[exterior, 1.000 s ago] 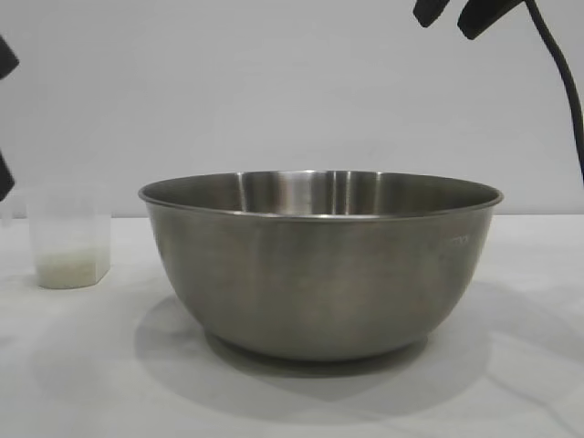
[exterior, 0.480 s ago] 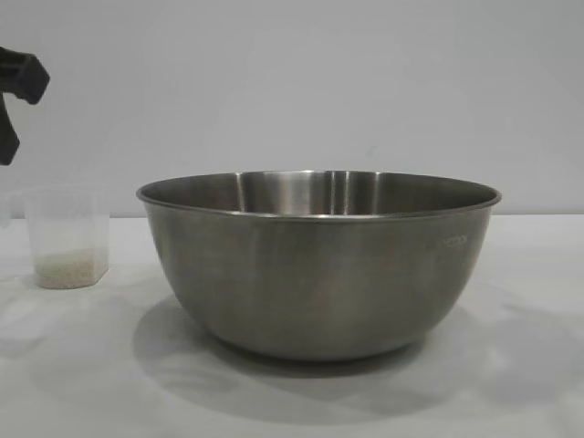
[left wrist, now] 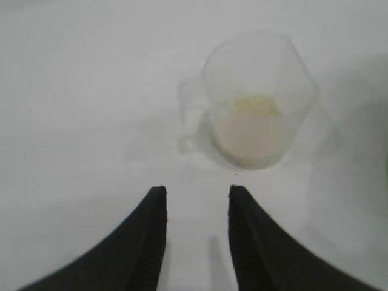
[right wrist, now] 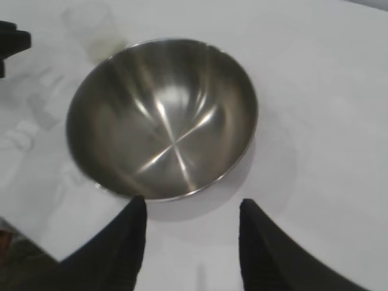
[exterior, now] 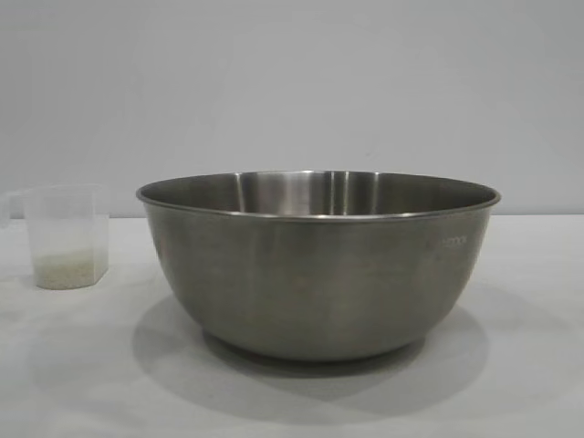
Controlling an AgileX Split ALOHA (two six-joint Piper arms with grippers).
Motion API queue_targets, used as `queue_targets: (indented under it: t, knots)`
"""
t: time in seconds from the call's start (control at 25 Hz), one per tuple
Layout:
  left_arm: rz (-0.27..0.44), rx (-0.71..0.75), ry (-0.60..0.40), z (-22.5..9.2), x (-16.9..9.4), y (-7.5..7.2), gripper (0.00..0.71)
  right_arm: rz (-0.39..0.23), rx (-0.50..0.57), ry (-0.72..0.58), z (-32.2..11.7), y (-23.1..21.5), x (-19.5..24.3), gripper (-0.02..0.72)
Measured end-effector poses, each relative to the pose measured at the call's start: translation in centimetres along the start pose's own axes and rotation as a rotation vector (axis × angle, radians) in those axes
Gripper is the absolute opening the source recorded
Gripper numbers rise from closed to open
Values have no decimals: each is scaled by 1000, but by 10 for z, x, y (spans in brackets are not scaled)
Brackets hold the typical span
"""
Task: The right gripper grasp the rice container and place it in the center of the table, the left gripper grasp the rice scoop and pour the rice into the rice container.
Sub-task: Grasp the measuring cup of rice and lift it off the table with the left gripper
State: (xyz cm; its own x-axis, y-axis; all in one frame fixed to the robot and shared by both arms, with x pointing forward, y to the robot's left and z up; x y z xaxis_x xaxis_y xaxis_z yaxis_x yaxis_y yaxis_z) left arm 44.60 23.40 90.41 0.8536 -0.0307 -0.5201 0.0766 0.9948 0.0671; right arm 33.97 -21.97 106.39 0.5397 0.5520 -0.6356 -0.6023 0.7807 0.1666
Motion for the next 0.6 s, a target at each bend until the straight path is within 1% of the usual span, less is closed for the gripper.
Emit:
queue_targets:
  t: [0.08,0.12,0.16,0.2,0.24,0.32,0.36,0.48,0.6]
  knots:
    - [-12,0,-19,-2,-2,0,225,3,2,29,-9,2,-9,298]
    - [-14,4,-23,-3,-3,1,225,-11,5,39,-13,2,-13,298]
    - [-18,4,-33,-3,-4,1,225,-31,34,51,-17,0,-17,298]
    - [-20,10,-39,-3,-4,1,225,-66,91,62,-21,-2,-21,298]
    - [-21,8,-39,-4,-4,1,225,-116,134,66,-26,-5,-26,298]
    - [-24,-4,-45,-3,-4,1,225,-182,161,90,-36,-9,-34,298]
    - [-27,-2,-46,-3,-4,0,225,-203,157,93,-40,-9,-39,298]
    - [-30,-18,-34,-6,-2,-1,225,-223,147,70,-50,-5,-51,298]
    - [-44,2,-4,-17,2,-2,225,-244,126,48,-60,-2,-61,298]
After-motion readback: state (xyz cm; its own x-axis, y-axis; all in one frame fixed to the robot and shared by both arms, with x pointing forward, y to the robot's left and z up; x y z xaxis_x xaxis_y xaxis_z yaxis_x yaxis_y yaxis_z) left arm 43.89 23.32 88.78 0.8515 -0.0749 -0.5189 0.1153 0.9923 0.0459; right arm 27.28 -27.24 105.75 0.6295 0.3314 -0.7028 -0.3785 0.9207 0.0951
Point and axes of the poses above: a point on each arm's last joint axis where the gripper is mounted, x pointing out along that axis toward the gripper, y along the wrist's bending axis when the last joint is at zero, z = x × y, the point moved 2 cm from there along x, pointing out along that axis toward the gripper, and after that the axes turned 2 degrees about x, right-handed, at the moved point
